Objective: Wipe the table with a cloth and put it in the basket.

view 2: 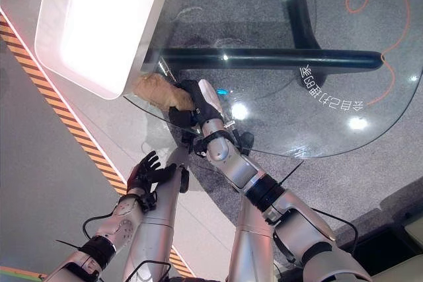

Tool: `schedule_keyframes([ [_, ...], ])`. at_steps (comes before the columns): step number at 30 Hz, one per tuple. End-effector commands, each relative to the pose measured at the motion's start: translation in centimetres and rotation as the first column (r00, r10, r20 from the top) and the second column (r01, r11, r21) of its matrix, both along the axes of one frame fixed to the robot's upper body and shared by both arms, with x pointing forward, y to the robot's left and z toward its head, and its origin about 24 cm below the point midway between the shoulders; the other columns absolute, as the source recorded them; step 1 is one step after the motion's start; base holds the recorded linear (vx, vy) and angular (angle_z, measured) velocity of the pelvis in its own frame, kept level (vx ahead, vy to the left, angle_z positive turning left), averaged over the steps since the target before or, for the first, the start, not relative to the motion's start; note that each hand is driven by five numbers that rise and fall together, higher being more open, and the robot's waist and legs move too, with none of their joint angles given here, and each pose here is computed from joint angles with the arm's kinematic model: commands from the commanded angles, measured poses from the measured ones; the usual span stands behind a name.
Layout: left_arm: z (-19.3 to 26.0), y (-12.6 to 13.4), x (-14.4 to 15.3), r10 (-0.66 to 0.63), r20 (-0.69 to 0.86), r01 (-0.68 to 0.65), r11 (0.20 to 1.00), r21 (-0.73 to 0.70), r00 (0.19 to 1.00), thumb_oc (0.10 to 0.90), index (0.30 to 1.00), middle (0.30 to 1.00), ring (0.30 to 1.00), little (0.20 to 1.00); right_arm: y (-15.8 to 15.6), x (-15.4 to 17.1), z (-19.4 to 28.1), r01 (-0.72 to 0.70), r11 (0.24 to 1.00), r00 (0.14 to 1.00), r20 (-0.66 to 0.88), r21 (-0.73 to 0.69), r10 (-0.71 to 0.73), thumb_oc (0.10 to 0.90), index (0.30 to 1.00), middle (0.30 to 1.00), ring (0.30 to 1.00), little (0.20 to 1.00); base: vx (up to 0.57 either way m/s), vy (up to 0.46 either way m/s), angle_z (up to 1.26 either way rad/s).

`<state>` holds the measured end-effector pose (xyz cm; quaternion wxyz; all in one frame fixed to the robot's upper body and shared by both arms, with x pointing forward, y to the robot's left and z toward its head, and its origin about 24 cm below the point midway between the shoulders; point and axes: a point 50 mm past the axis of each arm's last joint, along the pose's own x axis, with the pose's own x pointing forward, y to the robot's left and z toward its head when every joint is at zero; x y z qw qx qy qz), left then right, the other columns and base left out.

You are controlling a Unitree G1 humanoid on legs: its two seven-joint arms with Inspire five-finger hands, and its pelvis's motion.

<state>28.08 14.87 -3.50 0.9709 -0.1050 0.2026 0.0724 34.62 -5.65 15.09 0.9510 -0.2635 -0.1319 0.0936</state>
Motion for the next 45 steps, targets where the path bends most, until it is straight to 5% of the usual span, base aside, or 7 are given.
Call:
schedule_keyframes([
  [1, -3.0, -2.8, -3.7, -0.075, -0.119, 0.071, 0.997, -0.032, 0.99, 0.8, 0.9, 0.9, 0.9, 0.9, -0.1, -0.6, 2.2, 0.016, 0.992, 0.994, 0.103, 0.127, -0.03, 0.1, 0.3, 0.3, 0.3, 0.2, 0.0, 0.0, 0.0],
  [12, -3.7, -2.3, -4.2, -0.049, -0.135, 0.046, 0.998, -0.031, 0.99, 0.8, 0.9, 0.9, 0.9, 0.9, -5.4, 1.0, 4.5, 0.348, 0.913, 0.907, 0.169, 0.215, -0.385, 0.1, 0.3, 0.3, 0.3, 0.2, 0.0, 0.0, 0.0],
  [23, -4.1, -0.4, -5.1, -0.023, -0.142, 0.023, 1.0, -0.004, 0.99, 0.8, 0.9, 0.9, 0.9, 0.9, -15.7, 1.9, 9.2, 0.641, 0.701, 0.682, 0.188, 0.312, -0.707, 0.1, 0.3, 0.3, 0.3, 0.2, 0.0, -0.023, -0.02],
  [29, -4.0, 0.8, -5.3, -0.007, -0.119, 0.007, 1.0, -0.001, 0.993, 0.8, 0.9, 0.9, 0.9, 0.9, -19.6, 1.2, 9.6, 0.714, 0.612, 0.588, 0.182, 0.34, -0.788, 0.1, 0.3, 0.3, 0.3, 0.2, 0.0, -0.004, -0.01],
  [40, -3.7, 2.7, -5.9, 0.009, -0.093, -0.008, 1.0, 0.019, 0.996, 0.8, 0.9, 0.9, 0.9, 0.9, -26.2, -1.9, 9.0, 0.773, 0.3, 0.288, 0.111, 0.559, -0.951, 0.1, 0.3, 0.3, 0.3, 0.2, 0.0, -0.019, -0.05],
  [45, -3.5, 3.0, -5.9, 0.023, -0.09, -0.021, 1.0, 0.021, 0.996, 0.8, 0.9, 0.9, 0.9, 0.9, -27.8, -2.9, 8.4, 0.751, 0.207, 0.215, 0.064, 0.628, -0.975, 0.1, 0.3, 0.3, 0.3, 0.2, 0.0, 0.006, -0.06],
])
